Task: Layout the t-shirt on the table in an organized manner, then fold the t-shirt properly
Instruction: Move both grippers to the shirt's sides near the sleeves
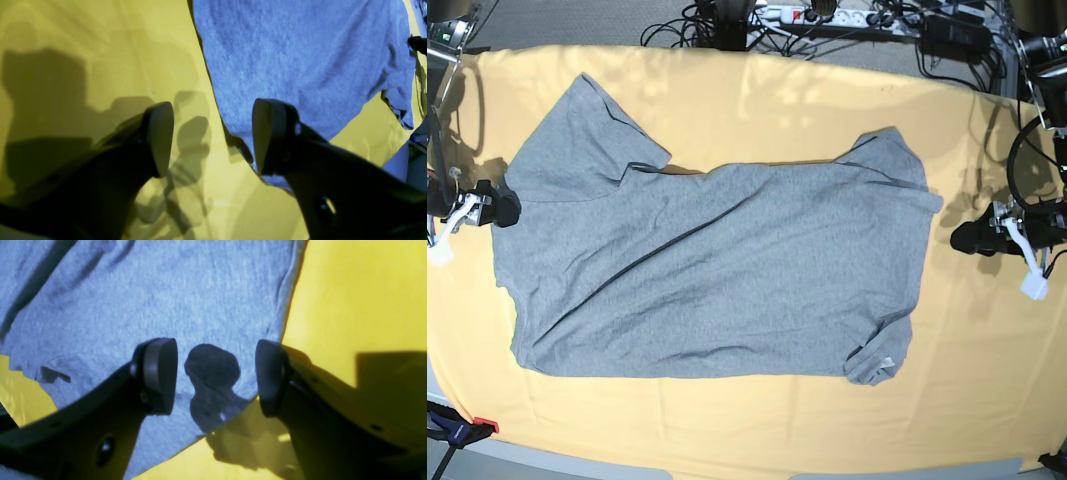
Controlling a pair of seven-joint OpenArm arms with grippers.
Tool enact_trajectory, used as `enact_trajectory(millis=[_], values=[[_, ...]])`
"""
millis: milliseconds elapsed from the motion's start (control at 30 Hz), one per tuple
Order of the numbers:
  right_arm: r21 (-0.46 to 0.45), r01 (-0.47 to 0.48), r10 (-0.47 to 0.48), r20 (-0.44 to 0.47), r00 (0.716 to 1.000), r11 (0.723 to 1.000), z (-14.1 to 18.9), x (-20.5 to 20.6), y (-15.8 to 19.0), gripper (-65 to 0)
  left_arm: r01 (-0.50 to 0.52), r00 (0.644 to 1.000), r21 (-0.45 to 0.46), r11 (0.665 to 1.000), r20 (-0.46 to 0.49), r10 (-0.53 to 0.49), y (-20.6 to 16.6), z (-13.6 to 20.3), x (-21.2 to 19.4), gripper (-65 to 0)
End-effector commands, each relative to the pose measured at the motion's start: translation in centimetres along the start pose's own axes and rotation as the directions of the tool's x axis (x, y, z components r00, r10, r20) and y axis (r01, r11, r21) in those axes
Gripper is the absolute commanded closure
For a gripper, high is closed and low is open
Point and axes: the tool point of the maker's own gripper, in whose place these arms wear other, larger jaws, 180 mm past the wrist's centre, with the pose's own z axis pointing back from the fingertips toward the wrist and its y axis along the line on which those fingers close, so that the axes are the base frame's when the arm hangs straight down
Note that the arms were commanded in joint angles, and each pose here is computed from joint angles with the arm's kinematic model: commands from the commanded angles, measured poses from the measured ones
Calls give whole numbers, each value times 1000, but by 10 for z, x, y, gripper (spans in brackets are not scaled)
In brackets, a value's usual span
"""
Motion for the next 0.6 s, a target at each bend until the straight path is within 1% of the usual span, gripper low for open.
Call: enact_trajectory(millis=[0, 133, 200, 300, 367, 467, 567], values=[[-49, -29, 29, 0, 1000, 998, 14, 10, -11, -379, 34, 998, 11, 999, 52, -34, 0, 12, 20, -390], [-45, -30, 30, 1, 1000, 999, 14, 11, -10, -379, 35, 997, 12, 999, 68, -35, 0, 13, 23, -390], [-36, -40, 41, 16, 999, 999, 15, 16, -6, -379, 35, 996, 13, 999, 84, -36, 0, 14, 27, -390], [-39, -85, 86, 38, 996, 996, 20, 27, 1, -379, 38, 993, 16, 999, 107, -40, 1, 15, 32, -390], [-85, -120, 122, 19, 992, 989, 23, 30, -1, -379, 38, 993, 16, 999, 109, -40, 1, 15, 32, -390], [-172, -139, 136, -26, 990, 975, 28, 29, -12, -379, 38, 994, 17, 999, 105, -40, 1, 15, 31, -390], [-184, -136, 132, -32, 991, 973, 28, 28, -14, -379, 41, 994, 16, 999, 106, -42, 1, 15, 31, -390]])
